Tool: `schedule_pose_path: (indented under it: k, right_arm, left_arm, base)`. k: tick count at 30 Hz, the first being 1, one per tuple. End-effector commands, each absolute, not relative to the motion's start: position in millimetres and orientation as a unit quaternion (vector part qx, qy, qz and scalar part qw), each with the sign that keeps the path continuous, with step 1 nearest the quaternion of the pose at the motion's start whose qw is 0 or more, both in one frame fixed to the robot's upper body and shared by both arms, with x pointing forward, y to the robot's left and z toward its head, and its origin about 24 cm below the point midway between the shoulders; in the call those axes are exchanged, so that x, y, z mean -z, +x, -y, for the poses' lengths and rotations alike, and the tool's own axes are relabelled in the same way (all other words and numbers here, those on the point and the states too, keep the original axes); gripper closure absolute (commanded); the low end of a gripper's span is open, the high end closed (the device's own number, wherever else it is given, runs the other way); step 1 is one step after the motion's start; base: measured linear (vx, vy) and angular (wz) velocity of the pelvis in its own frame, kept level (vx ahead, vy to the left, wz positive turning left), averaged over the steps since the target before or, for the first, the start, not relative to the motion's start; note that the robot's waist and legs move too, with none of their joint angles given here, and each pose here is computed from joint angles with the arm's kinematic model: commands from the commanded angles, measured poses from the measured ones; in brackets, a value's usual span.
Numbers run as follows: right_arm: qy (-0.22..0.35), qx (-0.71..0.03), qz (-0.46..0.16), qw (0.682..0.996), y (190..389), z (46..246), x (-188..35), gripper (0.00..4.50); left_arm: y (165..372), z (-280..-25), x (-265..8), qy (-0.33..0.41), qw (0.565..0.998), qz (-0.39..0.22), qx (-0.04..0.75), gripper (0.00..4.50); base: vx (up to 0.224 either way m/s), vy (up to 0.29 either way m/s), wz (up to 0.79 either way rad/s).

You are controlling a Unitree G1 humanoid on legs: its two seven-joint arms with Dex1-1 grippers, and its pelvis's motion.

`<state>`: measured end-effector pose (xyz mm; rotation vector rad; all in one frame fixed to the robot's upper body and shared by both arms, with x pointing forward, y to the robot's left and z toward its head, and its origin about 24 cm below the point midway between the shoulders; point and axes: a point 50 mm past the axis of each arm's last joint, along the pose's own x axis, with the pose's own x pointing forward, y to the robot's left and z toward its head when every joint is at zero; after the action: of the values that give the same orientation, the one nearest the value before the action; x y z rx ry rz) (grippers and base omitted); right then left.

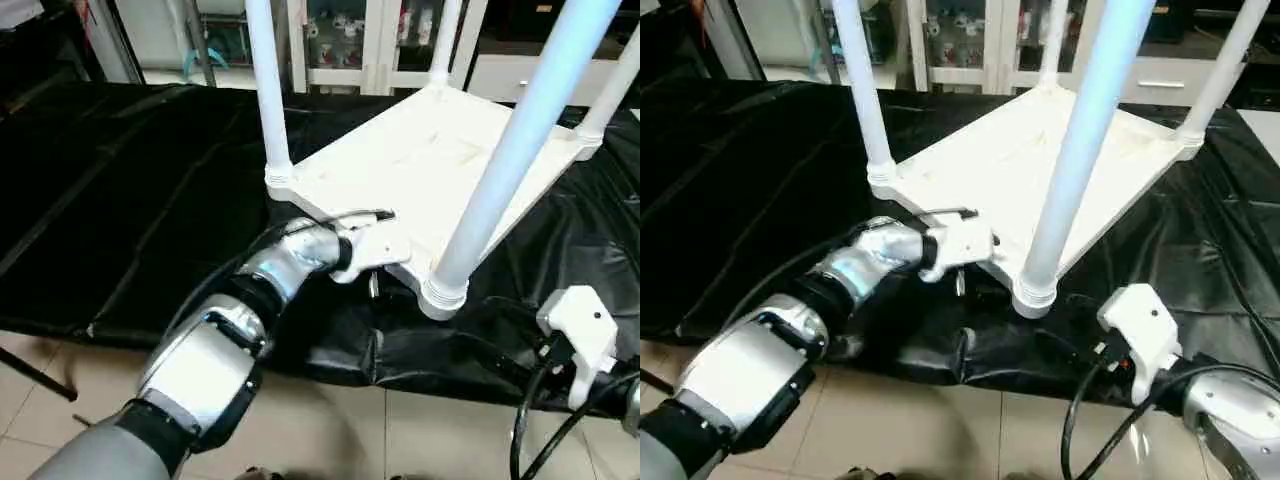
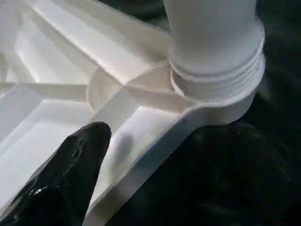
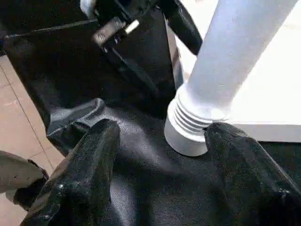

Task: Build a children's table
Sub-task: Rotate table base

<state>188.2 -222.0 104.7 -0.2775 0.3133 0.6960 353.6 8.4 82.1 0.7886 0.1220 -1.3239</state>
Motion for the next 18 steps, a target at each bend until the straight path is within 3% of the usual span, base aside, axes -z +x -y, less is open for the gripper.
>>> schedule_pose_path:
  k: [1,10,14,15,18]
  right_arm:
    - [-0.146,-0.351,-0.147,0.913,187.9,216.2,-109.5,1.31]
    - [-0.148,-0.364,-0.146,0.908,190.3,212.6,-110.4,1.31]
    - [-0.151,-0.371,-0.146,0.905,191.0,211.8,-111.7,1.31]
    - [-0.151,-0.372,-0.146,0.904,191.1,211.9,-111.8,1.31]
    - [-0.157,-0.376,-0.147,0.901,191.8,211.9,-112.1,1.31]
  left_arm:
    - [356.1,-6.8,-81.3,0.401,0.707,-0.057,0.58,0.01]
    - [356.8,-4.3,-66.4,0.479,0.694,-0.082,0.531,0.01]
    - [355.4,-7.4,-61.6,0.491,0.676,-0.104,0.539,0.01]
    - [354.8,-7.1,-61.4,0.488,0.675,-0.107,0.544,0.19]
    - [346.6,-6.4,-56.9,0.465,0.638,-0.134,0.599,0.3]
  base:
    - [0.0,0.0,0.0]
    - [0.0,0.0,0.0]
    - [0.0,0.0,0.0]
    - [0.0,0.0,0.0]
    - [0.0,0.0,0.0]
